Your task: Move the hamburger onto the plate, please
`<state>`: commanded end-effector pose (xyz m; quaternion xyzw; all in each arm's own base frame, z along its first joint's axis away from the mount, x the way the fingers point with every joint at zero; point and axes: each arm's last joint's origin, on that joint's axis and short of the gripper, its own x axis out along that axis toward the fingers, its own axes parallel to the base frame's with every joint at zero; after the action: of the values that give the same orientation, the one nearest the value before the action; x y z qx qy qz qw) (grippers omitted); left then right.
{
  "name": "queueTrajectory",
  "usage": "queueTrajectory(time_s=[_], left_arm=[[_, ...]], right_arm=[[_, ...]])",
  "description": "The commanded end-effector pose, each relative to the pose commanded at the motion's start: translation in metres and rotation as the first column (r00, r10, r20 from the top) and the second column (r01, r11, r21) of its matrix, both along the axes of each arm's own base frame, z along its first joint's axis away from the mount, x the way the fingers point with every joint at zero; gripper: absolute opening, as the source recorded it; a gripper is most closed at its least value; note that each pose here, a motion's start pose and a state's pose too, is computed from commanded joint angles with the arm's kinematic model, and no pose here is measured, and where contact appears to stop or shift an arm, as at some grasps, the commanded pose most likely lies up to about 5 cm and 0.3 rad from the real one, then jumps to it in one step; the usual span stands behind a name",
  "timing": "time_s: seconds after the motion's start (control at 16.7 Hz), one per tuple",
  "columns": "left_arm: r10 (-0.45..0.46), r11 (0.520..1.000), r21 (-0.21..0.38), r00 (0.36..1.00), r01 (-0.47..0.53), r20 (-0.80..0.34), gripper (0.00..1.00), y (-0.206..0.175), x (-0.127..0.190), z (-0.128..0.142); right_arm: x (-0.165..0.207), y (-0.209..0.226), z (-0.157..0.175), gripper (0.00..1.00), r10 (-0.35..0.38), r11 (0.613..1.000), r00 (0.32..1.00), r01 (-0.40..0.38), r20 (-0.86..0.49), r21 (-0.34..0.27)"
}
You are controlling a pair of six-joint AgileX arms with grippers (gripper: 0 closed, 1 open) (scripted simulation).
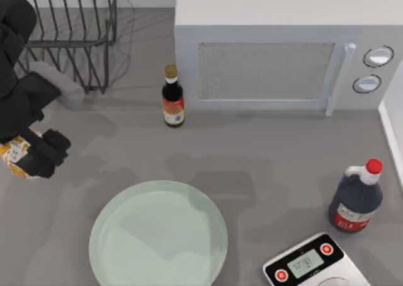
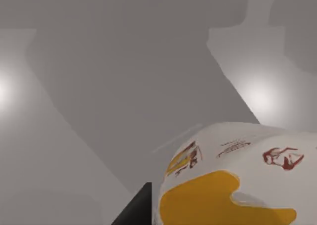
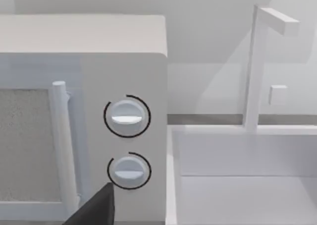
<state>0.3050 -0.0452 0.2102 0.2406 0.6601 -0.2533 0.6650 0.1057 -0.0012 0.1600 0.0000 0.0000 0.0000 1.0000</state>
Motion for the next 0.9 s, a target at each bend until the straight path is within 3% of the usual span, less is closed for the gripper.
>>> queueTrajectory(time_s=[0.18,0.3,0.48,0.66,0.9], left_arm=[[0.150,0.989,0.014,0.988,-0.150,-0.027,0.00,-0.018,0.004,-0.003],[0.290,0.957,0.033,0.956,-0.288,-0.042,0.00,-0.033,0.006,-0.005],[0.535,0.844,0.075,0.844,-0.531,-0.050,0.00,-0.058,0.003,-0.011],[0.761,0.646,0.134,0.648,-0.751,-0.034,0.00,-0.084,-0.005,-0.019],[0.959,0.265,0.189,0.279,-0.945,0.048,0.00,-0.118,-0.021,-0.029]], right_arm=[[0.000,0.000,0.000,1.00,0.000,1.000,1.000,0.000,0.000,0.000],[0.000,0.000,0.000,1.00,0.000,1.000,1.000,0.000,0.000,0.000],[0.000,0.000,0.000,1.00,0.000,1.000,1.000,0.000,0.000,0.000],[0.000,0.000,0.000,1.00,0.000,1.000,1.000,0.000,0.000,0.000],[0.000,0.000,0.000,1.00,0.000,1.000,1.000,0.000,0.000,0.000]])
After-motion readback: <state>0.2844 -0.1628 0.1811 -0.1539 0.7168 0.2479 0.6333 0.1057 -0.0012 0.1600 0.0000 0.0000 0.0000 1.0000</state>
